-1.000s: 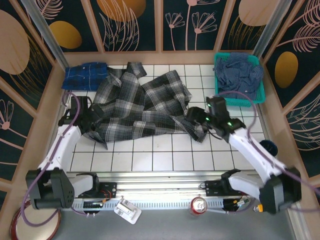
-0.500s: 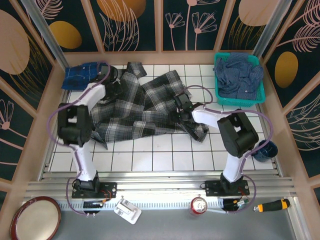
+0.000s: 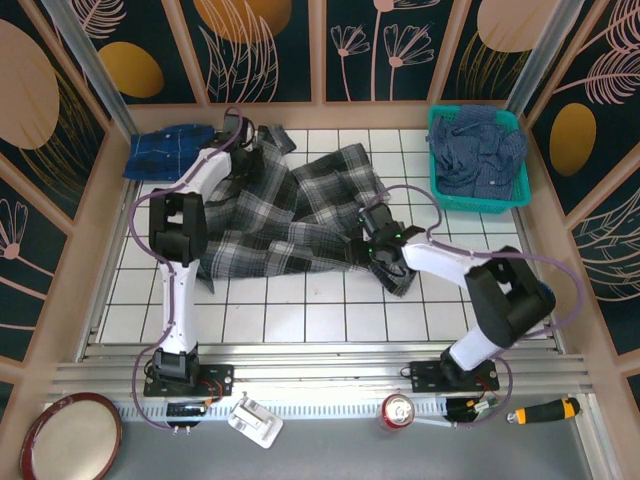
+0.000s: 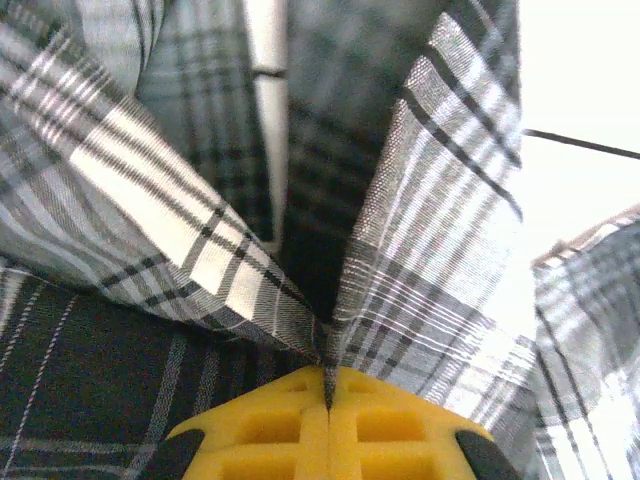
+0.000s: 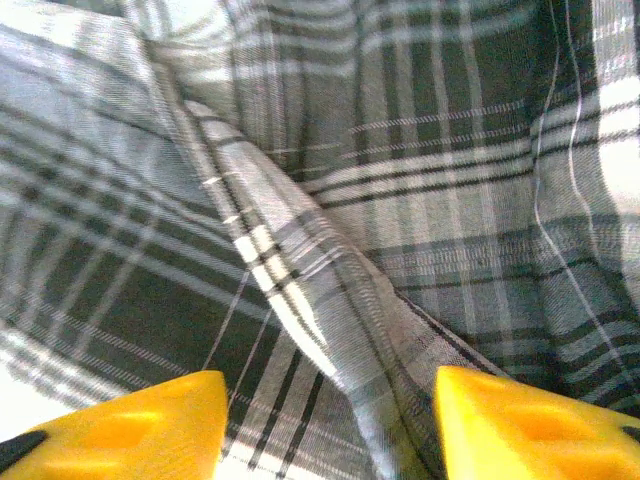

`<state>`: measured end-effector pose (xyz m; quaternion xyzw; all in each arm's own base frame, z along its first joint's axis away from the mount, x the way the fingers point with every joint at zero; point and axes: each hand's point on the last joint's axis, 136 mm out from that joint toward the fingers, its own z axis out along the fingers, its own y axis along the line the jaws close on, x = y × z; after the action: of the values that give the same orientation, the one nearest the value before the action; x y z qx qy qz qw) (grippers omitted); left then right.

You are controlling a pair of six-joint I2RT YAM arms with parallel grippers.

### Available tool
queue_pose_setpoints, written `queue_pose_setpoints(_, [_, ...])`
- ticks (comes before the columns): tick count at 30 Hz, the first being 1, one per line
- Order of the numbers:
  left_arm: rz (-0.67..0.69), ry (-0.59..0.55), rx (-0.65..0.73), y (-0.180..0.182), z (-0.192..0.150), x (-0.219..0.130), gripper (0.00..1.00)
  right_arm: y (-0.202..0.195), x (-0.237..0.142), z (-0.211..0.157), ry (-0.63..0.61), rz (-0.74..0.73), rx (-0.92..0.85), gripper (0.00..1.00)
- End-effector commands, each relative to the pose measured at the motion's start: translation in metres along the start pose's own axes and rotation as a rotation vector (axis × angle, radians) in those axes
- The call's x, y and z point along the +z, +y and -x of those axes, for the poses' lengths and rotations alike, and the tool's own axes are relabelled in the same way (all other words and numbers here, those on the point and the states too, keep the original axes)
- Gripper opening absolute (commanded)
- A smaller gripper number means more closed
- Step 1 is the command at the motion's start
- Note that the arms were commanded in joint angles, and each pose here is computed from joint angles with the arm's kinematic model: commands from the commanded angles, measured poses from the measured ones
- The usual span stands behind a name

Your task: Fold and stack the long sleeve shirts

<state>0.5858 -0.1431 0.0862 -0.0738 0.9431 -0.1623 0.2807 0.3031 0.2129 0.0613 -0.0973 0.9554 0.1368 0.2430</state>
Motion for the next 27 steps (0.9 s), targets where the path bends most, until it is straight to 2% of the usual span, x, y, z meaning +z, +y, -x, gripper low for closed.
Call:
queue_pose_setpoints(1, [-0.145, -0.091, 0.072, -0.062, 0.027, -0.079, 0.00, 0.000, -0.019, 0.014, -0.053, 0.026, 0.081, 0.62])
queue_pose_setpoints(4, [-0.206, -0.195, 0.120, -0.097, 0.032, -0.163, 0.00, 0.002, -0.040, 0.034, -0.103, 0.044, 0.128, 0.68])
queue_pose_setpoints(5, [-0.211, -0.234, 0.141, -0.104, 0.028, -0.192, 0.00, 0.004, -0.050, 0.042, -0.126, 0.059, 0.139, 0.73])
queue_pose_setpoints(8, [-0.253, -0.323, 0.165, -0.106, 0.004, -0.239, 0.01, 0.016, -0.076, 0.063, -0.198, 0.134, 0.146, 0.79])
queue_pose_setpoints(10, [-0.155, -0.359, 0.147, -0.082, -0.003, -0.240, 0.00, 0.025, -0.084, 0.072, -0.226, 0.182, 0.140, 0.80])
queue_pose_setpoints(13, [-0.059, -0.285, 0.129, -0.061, -0.017, -0.218, 0.00, 0.035, -0.083, 0.085, -0.237, 0.218, 0.151, 0.81])
queue_pose_setpoints(15, [-0.169, -0.249, 0.114, -0.077, -0.029, -0.216, 0.00, 0.044, -0.084, 0.098, -0.258, 0.259, 0.163, 0.82])
queue_pose_setpoints(16, [-0.237, -0.264, 0.116, -0.085, -0.035, -0.219, 0.00, 0.051, -0.085, 0.106, -0.278, 0.296, 0.172, 0.83])
queue_pose_setpoints(17, [-0.264, -0.290, 0.113, -0.086, -0.037, -0.223, 0.04, 0.057, -0.086, 0.114, -0.293, 0.327, 0.184, 0.84])
queue_pose_setpoints(19, [-0.201, -0.305, 0.095, -0.070, -0.042, -0.215, 0.06, 0.071, -0.085, 0.129, -0.312, 0.388, 0.192, 0.84])
queue_pose_setpoints(20, [-0.162, -0.276, 0.094, -0.063, -0.046, -0.205, 0.12, 0.075, -0.081, 0.137, -0.318, 0.393, 0.201, 0.84])
queue_pose_setpoints(21, [-0.139, -0.240, 0.094, -0.059, -0.050, -0.195, 0.30, 0.082, -0.073, 0.143, -0.305, 0.402, 0.194, 0.84])
queue_pose_setpoints(22, [-0.123, -0.206, 0.092, -0.056, -0.054, -0.184, 0.38, 0.089, -0.066, 0.146, -0.287, 0.404, 0.179, 0.84])
queue_pose_setpoints(25, [-0.055, -0.156, 0.072, -0.044, -0.056, -0.162, 0.75, 0.102, -0.038, 0.157, -0.250, 0.352, 0.152, 0.84])
queue_pose_setpoints(27, [-0.003, -0.164, 0.058, -0.034, -0.051, -0.161, 0.90, 0.105, -0.013, 0.160, -0.214, 0.332, 0.150, 0.84])
